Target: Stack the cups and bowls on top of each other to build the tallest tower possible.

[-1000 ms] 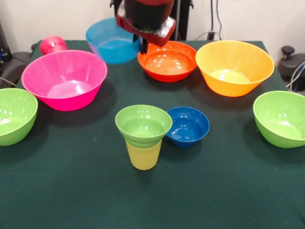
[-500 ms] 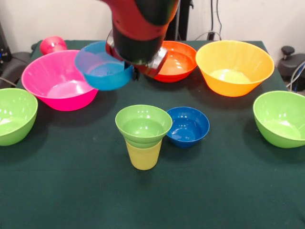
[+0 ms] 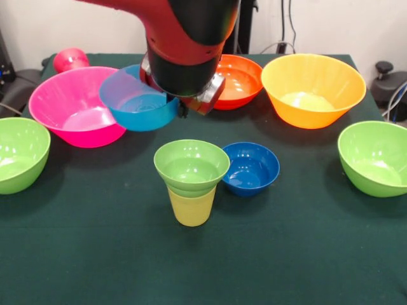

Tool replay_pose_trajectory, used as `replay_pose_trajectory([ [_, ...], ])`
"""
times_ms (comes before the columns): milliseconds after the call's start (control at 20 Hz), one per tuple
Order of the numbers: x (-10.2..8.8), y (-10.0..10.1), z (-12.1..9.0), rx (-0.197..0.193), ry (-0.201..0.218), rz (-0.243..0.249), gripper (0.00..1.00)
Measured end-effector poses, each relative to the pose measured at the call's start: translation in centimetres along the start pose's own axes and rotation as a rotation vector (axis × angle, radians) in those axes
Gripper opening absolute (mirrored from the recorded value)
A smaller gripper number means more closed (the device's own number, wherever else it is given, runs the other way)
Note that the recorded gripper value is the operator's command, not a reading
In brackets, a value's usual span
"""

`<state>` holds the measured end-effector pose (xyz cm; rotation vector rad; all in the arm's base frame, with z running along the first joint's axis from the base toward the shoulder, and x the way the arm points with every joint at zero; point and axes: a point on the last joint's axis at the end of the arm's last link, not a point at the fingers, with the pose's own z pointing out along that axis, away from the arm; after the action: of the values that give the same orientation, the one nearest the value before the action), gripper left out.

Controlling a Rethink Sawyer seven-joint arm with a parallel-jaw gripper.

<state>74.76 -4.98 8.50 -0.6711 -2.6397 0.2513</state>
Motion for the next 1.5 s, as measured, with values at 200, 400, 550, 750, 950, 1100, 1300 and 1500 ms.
replay_pose_trajectory([
  [200,1.7,-0.1,-2.1,-0.02,0.009,0.005,0.0],
  [400,3.5,-0.6,-4.3,-0.036,0.012,0.012,0.0],
  [550,4.4,-0.9,-5.6,-0.045,0.008,0.017,0.0],
  [750,5.1,-1.4,-7.9,-0.056,-0.019,0.024,0.0],
  [950,4.6,-1.5,-8.8,-0.06,-0.039,0.029,0.0],
  [1100,4.1,-1.4,-8.8,-0.063,-0.048,0.031,0.0],
  [1300,2.6,-0.9,-8.5,-0.067,-0.063,0.033,0.0],
  [1500,1.1,-0.3,-7.6,-0.069,-0.074,0.034,0.0],
])
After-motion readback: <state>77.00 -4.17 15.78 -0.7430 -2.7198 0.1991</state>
